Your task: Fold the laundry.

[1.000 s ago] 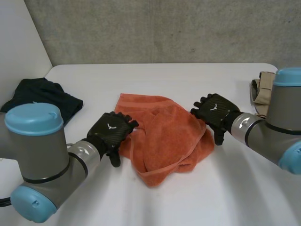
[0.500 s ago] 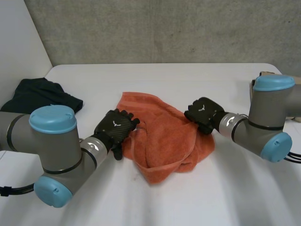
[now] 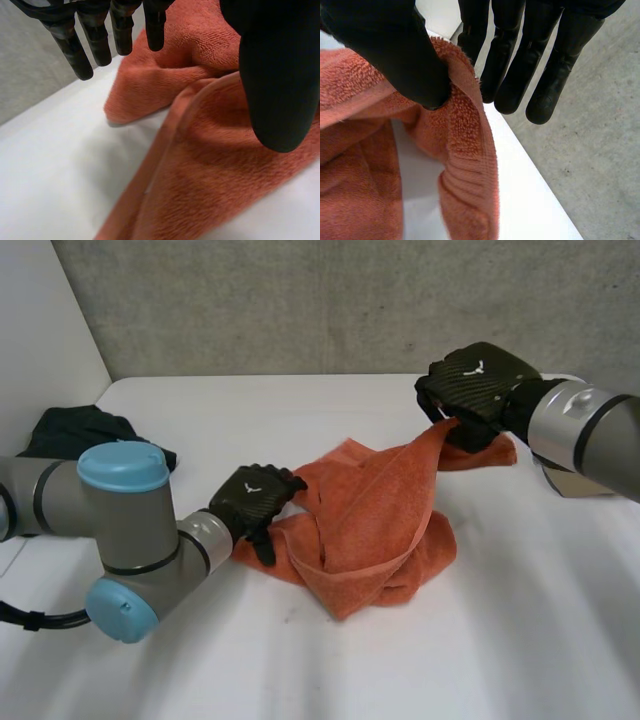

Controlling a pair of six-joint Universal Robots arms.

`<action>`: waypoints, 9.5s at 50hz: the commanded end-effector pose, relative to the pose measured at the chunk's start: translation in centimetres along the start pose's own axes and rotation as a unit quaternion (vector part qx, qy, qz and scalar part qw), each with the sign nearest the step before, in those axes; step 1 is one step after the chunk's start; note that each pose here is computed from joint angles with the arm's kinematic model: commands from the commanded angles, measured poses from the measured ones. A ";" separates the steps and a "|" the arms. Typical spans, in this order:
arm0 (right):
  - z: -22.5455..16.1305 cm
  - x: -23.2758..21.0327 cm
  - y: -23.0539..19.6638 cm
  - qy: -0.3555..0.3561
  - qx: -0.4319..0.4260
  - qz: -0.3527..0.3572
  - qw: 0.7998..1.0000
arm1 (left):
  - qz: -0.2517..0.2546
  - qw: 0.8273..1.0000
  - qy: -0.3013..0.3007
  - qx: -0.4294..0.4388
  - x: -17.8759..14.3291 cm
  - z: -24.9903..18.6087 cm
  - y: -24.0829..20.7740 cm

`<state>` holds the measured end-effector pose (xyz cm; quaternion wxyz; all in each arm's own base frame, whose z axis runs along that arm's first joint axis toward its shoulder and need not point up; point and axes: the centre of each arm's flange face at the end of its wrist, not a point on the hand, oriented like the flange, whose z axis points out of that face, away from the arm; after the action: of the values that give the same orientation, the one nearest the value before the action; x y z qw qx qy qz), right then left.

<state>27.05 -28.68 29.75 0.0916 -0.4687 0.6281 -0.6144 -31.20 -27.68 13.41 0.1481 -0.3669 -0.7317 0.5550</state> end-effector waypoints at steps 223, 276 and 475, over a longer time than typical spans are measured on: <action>-5.3 6.4 2.4 0.105 -0.173 -0.081 0.976 | 0.170 0.972 -0.164 -0.010 -5.3 -10.5 -10.2; 0.8 1.4 8.9 0.165 -0.113 -0.018 0.980 | 0.142 0.980 -0.134 0.049 -5.6 -3.8 -2.6; -0.4 4.8 21.8 0.158 -0.208 0.105 0.960 | 0.107 0.958 -0.253 0.087 -6.1 -3.9 -1.4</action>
<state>14.21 -34.54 15.38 -0.0366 -0.3094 0.8040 -0.5065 -25.22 -29.06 17.54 -0.0702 -0.2786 -0.6466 0.7067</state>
